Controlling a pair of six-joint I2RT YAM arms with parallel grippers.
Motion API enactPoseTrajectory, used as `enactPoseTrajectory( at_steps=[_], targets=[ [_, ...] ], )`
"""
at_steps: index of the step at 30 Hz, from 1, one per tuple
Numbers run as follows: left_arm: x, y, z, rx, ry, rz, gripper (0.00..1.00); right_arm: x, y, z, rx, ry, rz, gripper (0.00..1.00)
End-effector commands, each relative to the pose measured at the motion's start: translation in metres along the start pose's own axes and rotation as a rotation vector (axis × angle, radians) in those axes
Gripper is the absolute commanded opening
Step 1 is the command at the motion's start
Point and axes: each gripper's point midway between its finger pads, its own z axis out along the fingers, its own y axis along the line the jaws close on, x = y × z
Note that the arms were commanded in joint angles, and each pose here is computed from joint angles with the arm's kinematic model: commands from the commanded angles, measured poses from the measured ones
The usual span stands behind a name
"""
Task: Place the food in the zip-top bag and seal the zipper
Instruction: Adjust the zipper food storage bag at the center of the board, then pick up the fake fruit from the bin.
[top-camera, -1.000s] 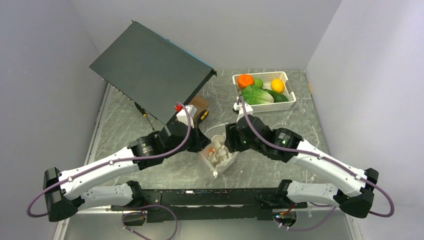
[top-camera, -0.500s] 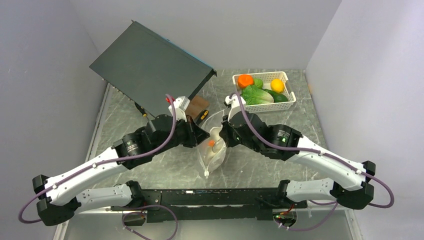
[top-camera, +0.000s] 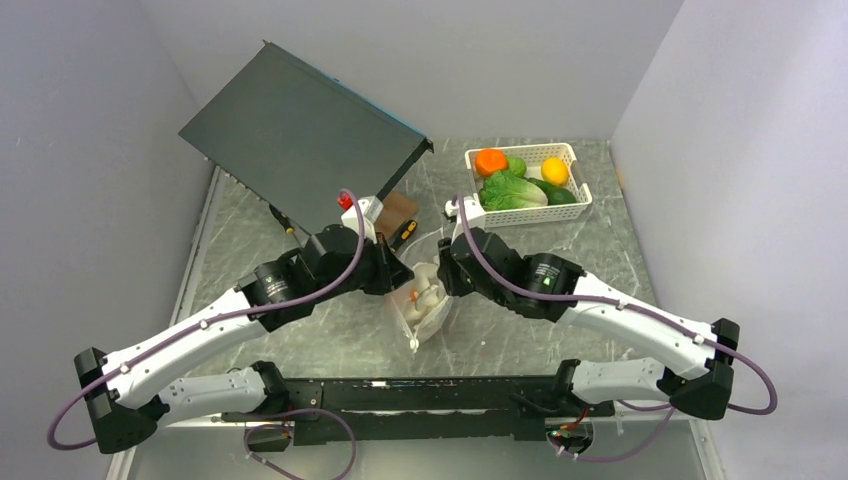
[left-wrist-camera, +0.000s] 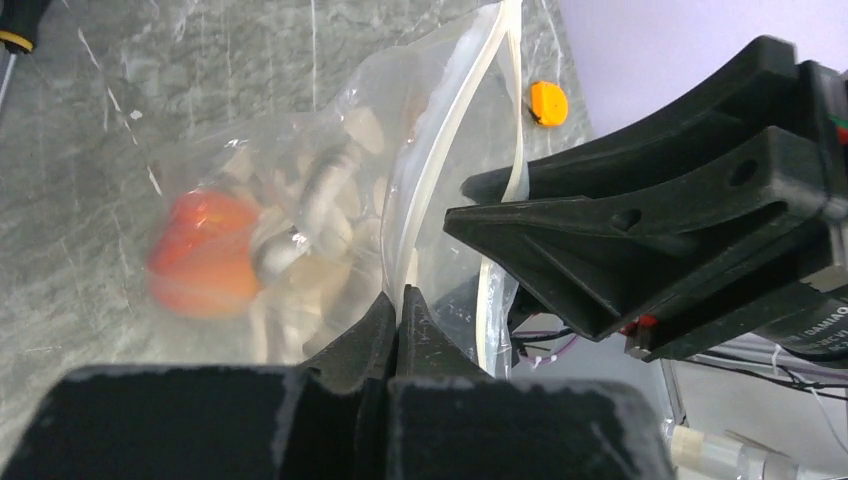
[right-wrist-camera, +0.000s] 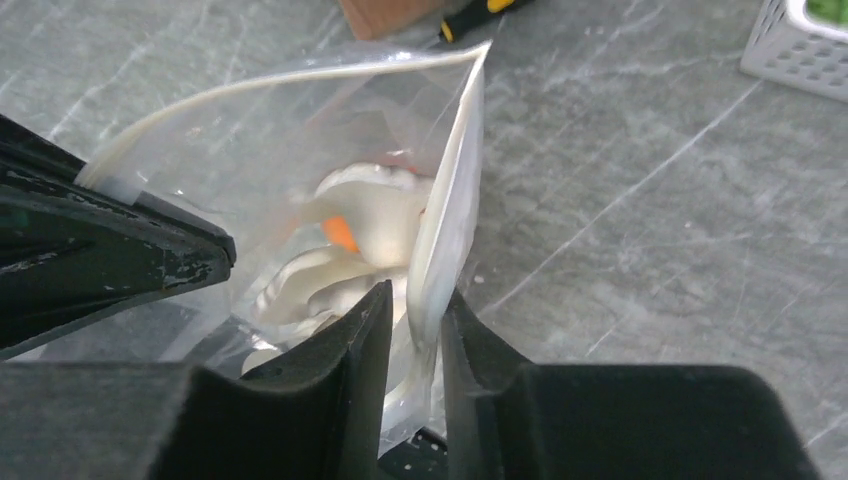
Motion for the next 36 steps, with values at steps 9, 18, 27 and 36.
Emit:
enactPoseTrajectory(
  at_steps=[9, 18, 27, 36],
  targets=[
    [-0.02, 0.007, -0.01, -0.072, -0.067, 0.051, 0.0, -0.108, -0.009, -0.045, -0.035, -0.235, 0.054, 0.59],
    [-0.009, 0.004, 0.002, -0.046, -0.019, 0.043, 0.0, -0.175, -0.12, -0.007, 0.228, -0.365, 0.212, 0.87],
    [-0.01, 0.002, 0.004, -0.05, -0.004, 0.07, 0.0, -0.19, -0.234, 0.099, 0.492, -0.329, 0.207, 0.94],
    [-0.007, 0.003, 0.004, -0.039, 0.003, 0.08, 0.0, -0.203, -0.297, 0.2, 0.46, -0.253, 0.188, 0.99]
  ],
)
